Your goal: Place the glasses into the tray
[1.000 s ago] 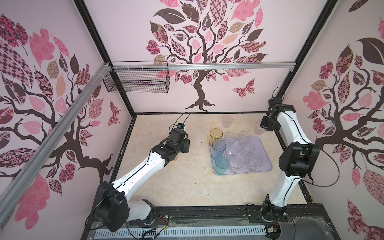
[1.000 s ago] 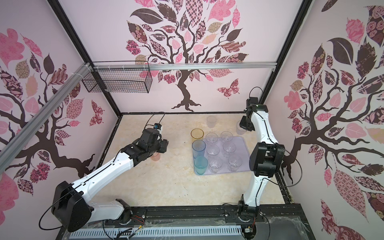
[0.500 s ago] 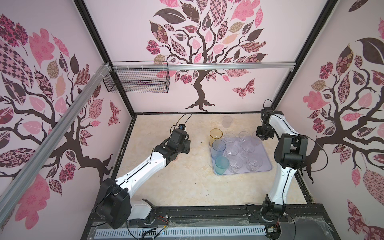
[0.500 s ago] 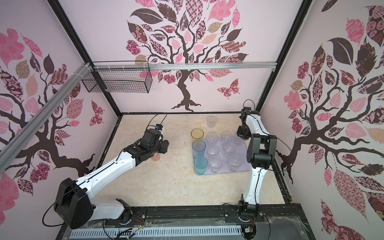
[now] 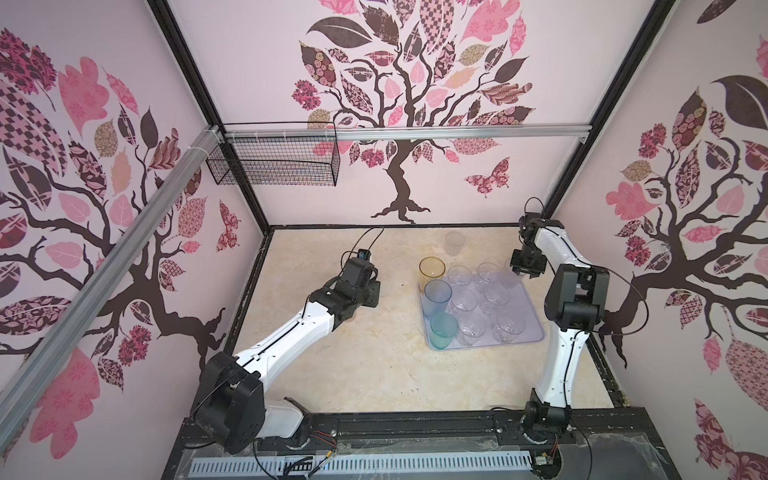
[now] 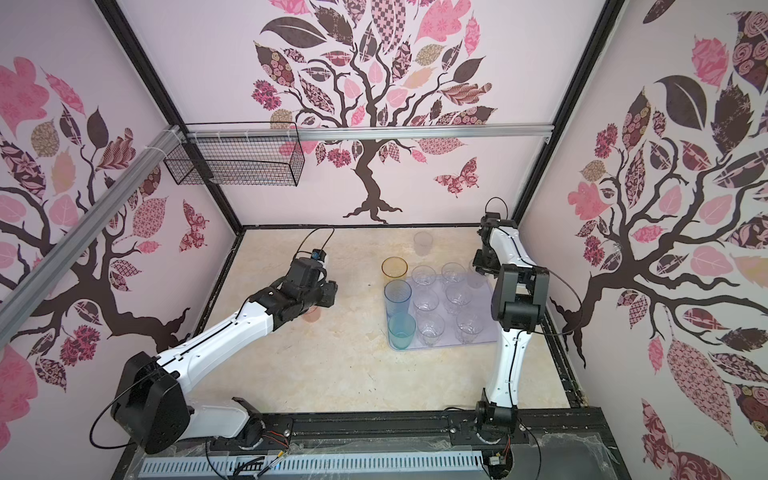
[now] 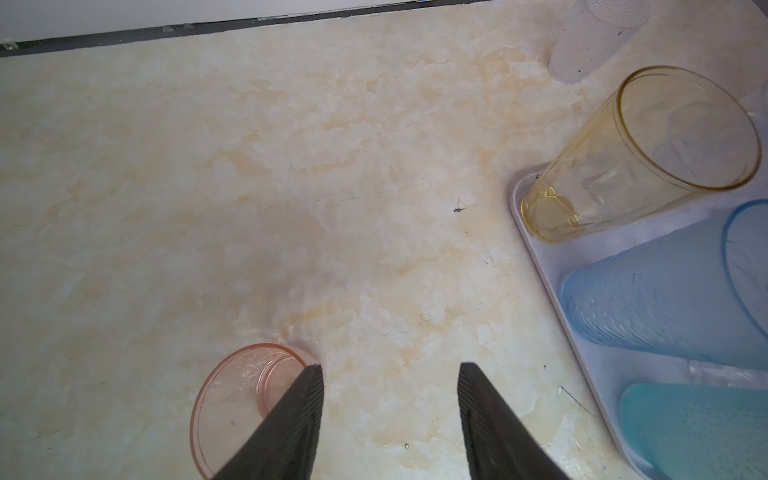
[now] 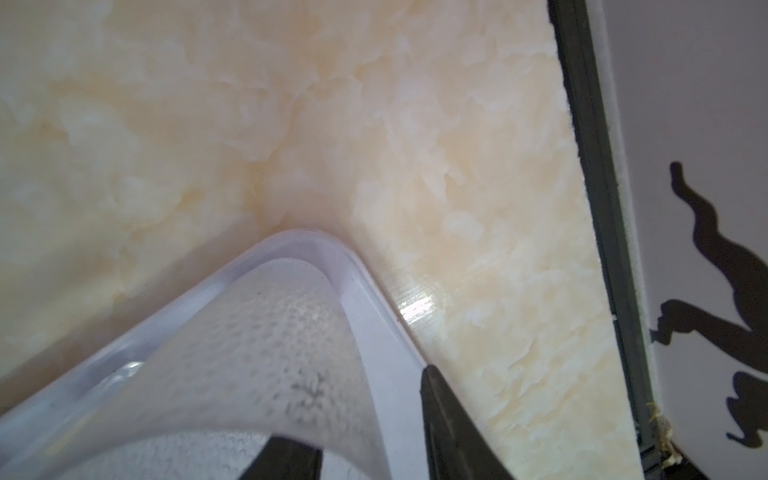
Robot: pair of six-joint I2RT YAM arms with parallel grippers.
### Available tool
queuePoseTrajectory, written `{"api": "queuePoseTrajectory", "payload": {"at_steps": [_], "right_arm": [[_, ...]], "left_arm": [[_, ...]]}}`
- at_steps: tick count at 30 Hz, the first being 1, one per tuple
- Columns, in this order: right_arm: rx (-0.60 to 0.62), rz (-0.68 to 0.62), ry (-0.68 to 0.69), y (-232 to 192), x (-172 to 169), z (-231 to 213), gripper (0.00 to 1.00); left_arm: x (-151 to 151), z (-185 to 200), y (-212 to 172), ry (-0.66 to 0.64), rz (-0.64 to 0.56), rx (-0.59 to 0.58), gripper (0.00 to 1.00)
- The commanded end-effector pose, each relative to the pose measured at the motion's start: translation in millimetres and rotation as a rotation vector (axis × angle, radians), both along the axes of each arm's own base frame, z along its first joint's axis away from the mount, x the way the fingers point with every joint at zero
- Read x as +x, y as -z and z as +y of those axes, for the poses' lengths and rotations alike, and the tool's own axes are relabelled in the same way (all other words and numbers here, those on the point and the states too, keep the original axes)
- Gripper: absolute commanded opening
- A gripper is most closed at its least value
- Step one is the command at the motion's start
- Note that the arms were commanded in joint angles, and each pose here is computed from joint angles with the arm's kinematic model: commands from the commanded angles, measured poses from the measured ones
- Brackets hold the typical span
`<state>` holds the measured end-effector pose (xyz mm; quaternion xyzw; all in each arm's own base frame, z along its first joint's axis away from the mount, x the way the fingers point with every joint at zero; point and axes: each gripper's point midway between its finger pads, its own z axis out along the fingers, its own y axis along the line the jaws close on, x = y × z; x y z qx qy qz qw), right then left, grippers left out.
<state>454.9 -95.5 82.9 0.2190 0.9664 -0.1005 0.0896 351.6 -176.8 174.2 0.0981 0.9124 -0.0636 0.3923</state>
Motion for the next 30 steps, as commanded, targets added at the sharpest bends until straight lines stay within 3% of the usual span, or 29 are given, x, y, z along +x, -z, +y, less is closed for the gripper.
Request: {"api": "queuePoseTrajectory", "payload": {"at_steps": [1,8,13,16,18,24,30], "right_arm": [[-0.029,-0.061,0.004,-37,4,-1,0.47],[-0.104,-0.19,-0.025,-112,7,13,0.53],[-0.313,-0.279,-0.087,-178,5,33,0.56],[-0.36,-0.363,-0.149,-201,11,67,0.56],[-0.311,-0.417,-0.201,-204,21,98,0.57],[0.012,-0.542,-0.261,-190,63,167,0.57],[0.15,-0.597,-0.235,-160,103,192,0.57]], "left_arm": [[-1,4,12,-0.006,0.015,0.018,0.56],[0,5,14,-0.008,0.018,0.026,0.56],[0,10,-1,-0.019,0.001,0.037,0.56],[0,10,-16,-0.02,-0.012,0.033,0.57],[0,8,-23,-0.017,-0.007,0.022,0.57],[-10,-13,-53,0.064,-0.041,-0.069,0.58],[-33,-49,-51,0.264,-0.177,-0.094,0.6]]}}
